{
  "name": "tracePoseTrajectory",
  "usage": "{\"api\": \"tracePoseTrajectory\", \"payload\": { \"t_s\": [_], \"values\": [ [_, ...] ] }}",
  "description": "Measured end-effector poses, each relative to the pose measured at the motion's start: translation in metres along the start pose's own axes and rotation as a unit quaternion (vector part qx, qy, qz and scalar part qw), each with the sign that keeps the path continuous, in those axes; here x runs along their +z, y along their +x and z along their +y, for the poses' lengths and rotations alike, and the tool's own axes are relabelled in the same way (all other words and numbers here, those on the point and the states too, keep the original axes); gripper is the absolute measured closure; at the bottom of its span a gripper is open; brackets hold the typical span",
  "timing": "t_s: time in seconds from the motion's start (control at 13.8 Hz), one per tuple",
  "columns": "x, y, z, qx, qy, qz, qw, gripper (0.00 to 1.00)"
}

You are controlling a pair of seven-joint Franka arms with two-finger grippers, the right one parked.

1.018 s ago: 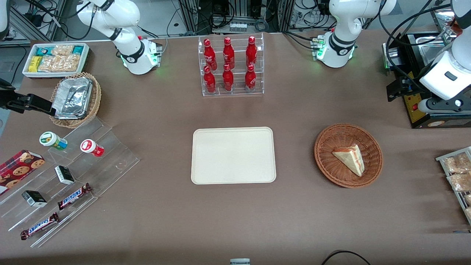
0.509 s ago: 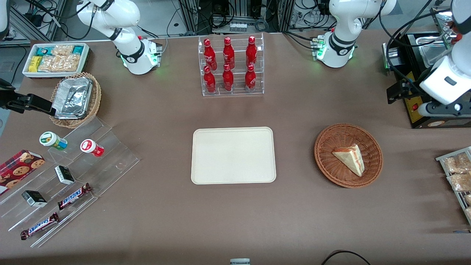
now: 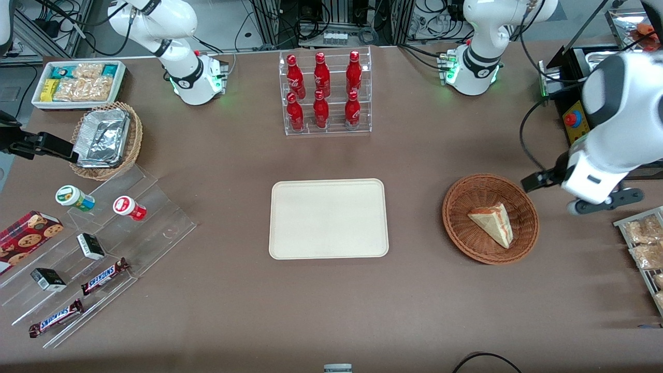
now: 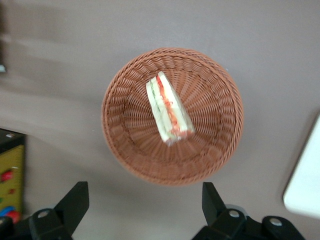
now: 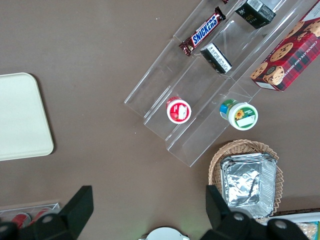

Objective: Place sandwich from basket to tray
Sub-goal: 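Lower the open left gripper over the wrapped sandwich in the basket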

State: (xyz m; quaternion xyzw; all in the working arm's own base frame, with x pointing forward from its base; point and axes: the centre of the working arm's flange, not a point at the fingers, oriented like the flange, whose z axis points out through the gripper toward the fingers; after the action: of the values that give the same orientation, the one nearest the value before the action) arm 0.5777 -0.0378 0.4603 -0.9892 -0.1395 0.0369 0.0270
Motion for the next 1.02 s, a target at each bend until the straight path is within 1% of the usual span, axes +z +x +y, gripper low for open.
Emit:
{"api": "tracePoseTrajectory", "payload": {
  "t_s": [0.07, 0.15, 0.22, 0.36, 0.51, 0.58, 0.8, 1.02],
  "values": [
    [0.019, 0.000, 0.002, -0.027, -0.013, 0.009, 0.9995, 0.00],
    [0.038, 0.000, 0.001, -0.058, -0.030, 0.020, 0.9977, 0.00],
    [0.057, -0.001, -0.003, -0.086, -0.043, 0.030, 0.9949, 0.00],
    [0.091, -0.007, -0.010, -0.126, -0.058, 0.049, 0.9891, 0.00],
    [0.117, -0.015, -0.013, -0.150, -0.066, 0.062, 0.9845, 0.00],
    [0.126, -0.017, -0.013, -0.158, -0.067, 0.063, 0.9831, 0.00],
    [0.148, -0.019, -0.010, -0.172, -0.065, 0.056, 0.9814, 0.00],
    [0.167, -0.017, -0.005, -0.180, -0.066, 0.056, 0.9798, 0.00]
  ]
}}
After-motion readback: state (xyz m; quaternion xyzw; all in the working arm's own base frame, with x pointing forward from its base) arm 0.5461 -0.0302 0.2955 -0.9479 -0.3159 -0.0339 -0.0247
